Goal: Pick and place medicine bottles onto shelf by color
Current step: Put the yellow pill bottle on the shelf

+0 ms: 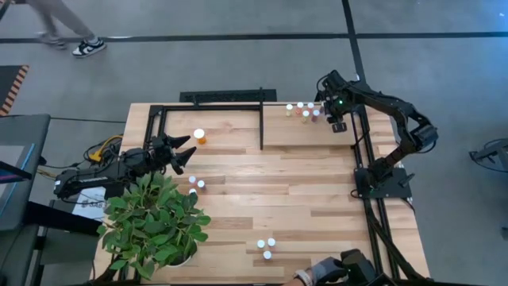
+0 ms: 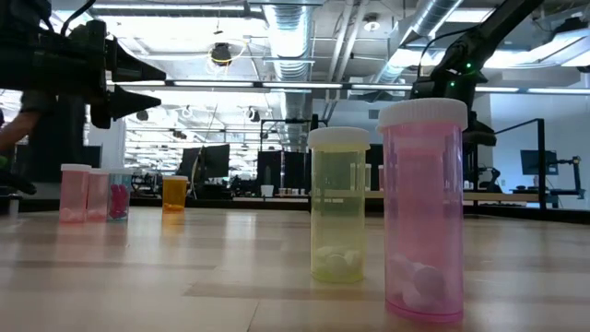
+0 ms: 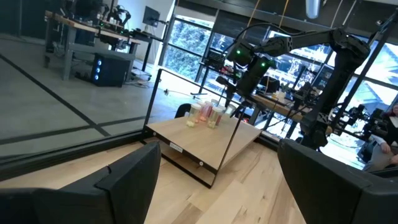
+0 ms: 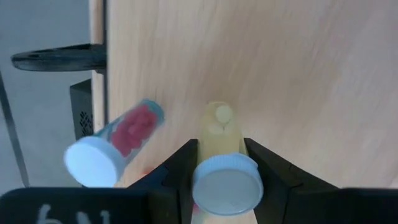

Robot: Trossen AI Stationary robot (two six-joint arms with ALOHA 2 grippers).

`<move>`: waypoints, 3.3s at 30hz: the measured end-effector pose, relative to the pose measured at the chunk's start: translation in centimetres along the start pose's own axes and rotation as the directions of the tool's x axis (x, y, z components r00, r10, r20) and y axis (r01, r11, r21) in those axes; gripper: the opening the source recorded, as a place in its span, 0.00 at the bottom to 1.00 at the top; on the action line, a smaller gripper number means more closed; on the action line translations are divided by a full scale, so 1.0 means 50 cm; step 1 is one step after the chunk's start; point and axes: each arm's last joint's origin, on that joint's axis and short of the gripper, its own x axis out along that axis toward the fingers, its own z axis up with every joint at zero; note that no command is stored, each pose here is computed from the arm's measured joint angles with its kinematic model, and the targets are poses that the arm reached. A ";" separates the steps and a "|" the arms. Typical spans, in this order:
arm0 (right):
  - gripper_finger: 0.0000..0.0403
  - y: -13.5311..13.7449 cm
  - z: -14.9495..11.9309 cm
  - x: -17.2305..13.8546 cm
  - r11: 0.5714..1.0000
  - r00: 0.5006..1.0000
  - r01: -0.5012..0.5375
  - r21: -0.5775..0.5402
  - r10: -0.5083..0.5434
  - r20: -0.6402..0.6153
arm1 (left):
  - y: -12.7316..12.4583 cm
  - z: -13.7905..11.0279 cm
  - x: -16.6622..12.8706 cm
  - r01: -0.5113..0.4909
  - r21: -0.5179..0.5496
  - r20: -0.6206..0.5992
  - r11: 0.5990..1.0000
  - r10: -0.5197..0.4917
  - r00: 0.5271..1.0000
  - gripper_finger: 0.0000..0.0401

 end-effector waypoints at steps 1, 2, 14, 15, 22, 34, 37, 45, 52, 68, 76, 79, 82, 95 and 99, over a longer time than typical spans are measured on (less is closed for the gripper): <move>0.37 0.000 0.000 0.000 1.000 1.000 0.003 0.001 -0.003 -0.004 | 0.000 0.000 0.000 0.000 0.000 0.000 1.000 0.000 1.000 0.78; 0.37 0.000 0.000 0.000 1.000 1.000 0.003 0.000 -0.003 -0.004 | 0.000 0.000 0.000 0.000 0.000 0.000 1.000 0.000 1.000 0.78; 0.37 0.001 0.000 0.013 1.000 1.000 0.022 -0.020 -0.022 0.011 | 0.000 0.000 0.000 0.000 0.000 0.000 1.000 0.000 1.000 0.78; 0.37 0.002 0.000 0.015 0.999 1.000 0.028 -0.024 -0.028 0.009 | 0.000 0.000 0.000 0.000 0.000 0.000 1.000 0.000 1.000 0.78; 0.41 0.003 -0.001 0.020 0.999 0.999 0.035 -0.034 -0.035 0.001 | 0.000 0.000 0.000 0.000 0.000 0.000 1.000 0.000 1.000 0.78; 0.58 0.014 0.000 0.009 0.995 1.000 0.016 -0.099 -0.016 -0.004 | 0.000 0.000 0.000 0.000 0.000 0.000 1.000 0.000 1.000 0.78; 0.60 0.017 -0.001 -0.008 0.990 0.999 0.046 -0.134 -0.046 0.007 | 0.000 0.000 0.000 0.000 0.000 0.000 1.000 0.000 1.000 0.78; 0.61 0.034 -0.007 -0.059 0.971 0.997 0.073 -0.228 -0.068 0.029 | 0.000 0.000 0.000 0.000 0.000 0.000 1.000 0.000 1.000 0.78; 0.61 0.041 -0.010 -0.088 0.930 0.996 0.086 -0.358 -0.073 0.049 | 0.000 0.000 0.000 0.000 0.000 0.000 1.000 0.000 1.000 0.78; 0.53 0.051 -0.009 -0.091 0.507 0.996 0.089 -0.857 -0.018 0.093 | 0.000 0.000 0.000 0.000 0.000 0.000 1.000 0.000 1.000 0.78; 0.50 0.049 -0.015 -0.091 0.208 0.996 0.090 -0.974 -0.015 0.089 | 0.000 0.000 0.000 0.000 0.000 0.000 1.000 0.000 1.000 0.78; 0.50 0.050 -0.016 -0.091 0.132 0.996 0.087 -0.987 -0.009 0.086 | 0.000 0.000 0.000 0.000 0.000 0.000 1.000 0.000 1.000 0.78; 0.50 0.050 -0.015 -0.091 0.062 0.996 0.087 -0.994 -0.009 0.087 | 0.000 0.000 0.000 0.000 0.000 0.000 1.000 0.000 1.000 0.78; 0.49 0.050 -0.024 -0.089 -0.139 0.995 0.095 -0.986 0.004 0.095 | 0.000 0.000 0.000 0.000 0.000 0.000 1.000 0.000 1.000 0.78; 0.49 0.052 -0.032 -0.068 -0.172 0.994 0.099 -0.980 -0.028 0.105 | 0.000 0.000 0.000 0.000 0.000 0.000 1.000 0.000 1.000 0.78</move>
